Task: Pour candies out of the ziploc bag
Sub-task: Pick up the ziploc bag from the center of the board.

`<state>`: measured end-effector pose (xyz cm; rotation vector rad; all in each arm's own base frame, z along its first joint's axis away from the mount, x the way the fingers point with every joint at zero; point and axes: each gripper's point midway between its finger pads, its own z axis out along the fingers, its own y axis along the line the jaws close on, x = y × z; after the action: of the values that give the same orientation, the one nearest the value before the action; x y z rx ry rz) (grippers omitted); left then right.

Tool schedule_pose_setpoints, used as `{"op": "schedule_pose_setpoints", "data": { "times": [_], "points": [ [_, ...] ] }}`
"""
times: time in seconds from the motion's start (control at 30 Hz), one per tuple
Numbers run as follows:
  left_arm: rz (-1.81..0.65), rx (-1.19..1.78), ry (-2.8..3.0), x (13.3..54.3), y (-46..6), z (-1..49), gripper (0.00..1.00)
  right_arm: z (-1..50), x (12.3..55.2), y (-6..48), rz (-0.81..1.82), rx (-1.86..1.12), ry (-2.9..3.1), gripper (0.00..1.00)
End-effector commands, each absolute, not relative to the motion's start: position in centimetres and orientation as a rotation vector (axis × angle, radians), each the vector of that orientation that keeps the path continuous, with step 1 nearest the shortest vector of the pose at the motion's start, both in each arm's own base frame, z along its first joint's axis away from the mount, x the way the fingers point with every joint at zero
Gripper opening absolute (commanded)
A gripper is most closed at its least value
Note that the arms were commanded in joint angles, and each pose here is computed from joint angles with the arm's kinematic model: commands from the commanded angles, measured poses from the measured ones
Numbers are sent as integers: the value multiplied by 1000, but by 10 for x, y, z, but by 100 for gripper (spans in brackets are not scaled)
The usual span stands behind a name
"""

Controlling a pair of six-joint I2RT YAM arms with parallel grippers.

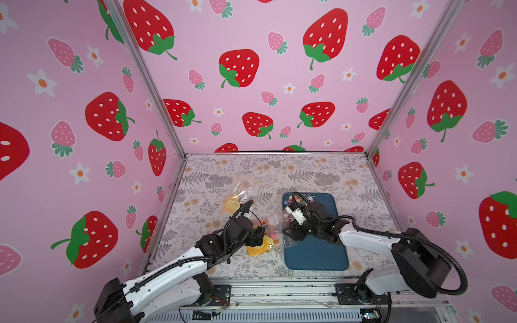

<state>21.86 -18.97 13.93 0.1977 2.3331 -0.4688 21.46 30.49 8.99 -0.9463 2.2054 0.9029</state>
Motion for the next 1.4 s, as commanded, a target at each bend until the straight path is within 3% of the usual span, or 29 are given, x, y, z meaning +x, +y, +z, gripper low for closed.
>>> {"op": "schedule_pose_setpoints", "data": {
  "times": [0.0, 0.3, 0.77, 1.37],
  "points": [
    [-469, 185, 2329, 220, -189, 138, 89, 105, 220, 300, 943, -907, 2169, 62],
    [-475, 196, 2338, 221, -193, 137, 89, 91, 206, 318, 1266, -925, 2246, 64],
    [-462, 194, 2351, 221, -192, 133, 89, 91, 207, 322, 1297, -915, 2247, 61],
    [-446, 207, 2348, 222, -191, 136, 89, 74, 156, 327, 1371, -1141, 2286, 58]
  ]
}}
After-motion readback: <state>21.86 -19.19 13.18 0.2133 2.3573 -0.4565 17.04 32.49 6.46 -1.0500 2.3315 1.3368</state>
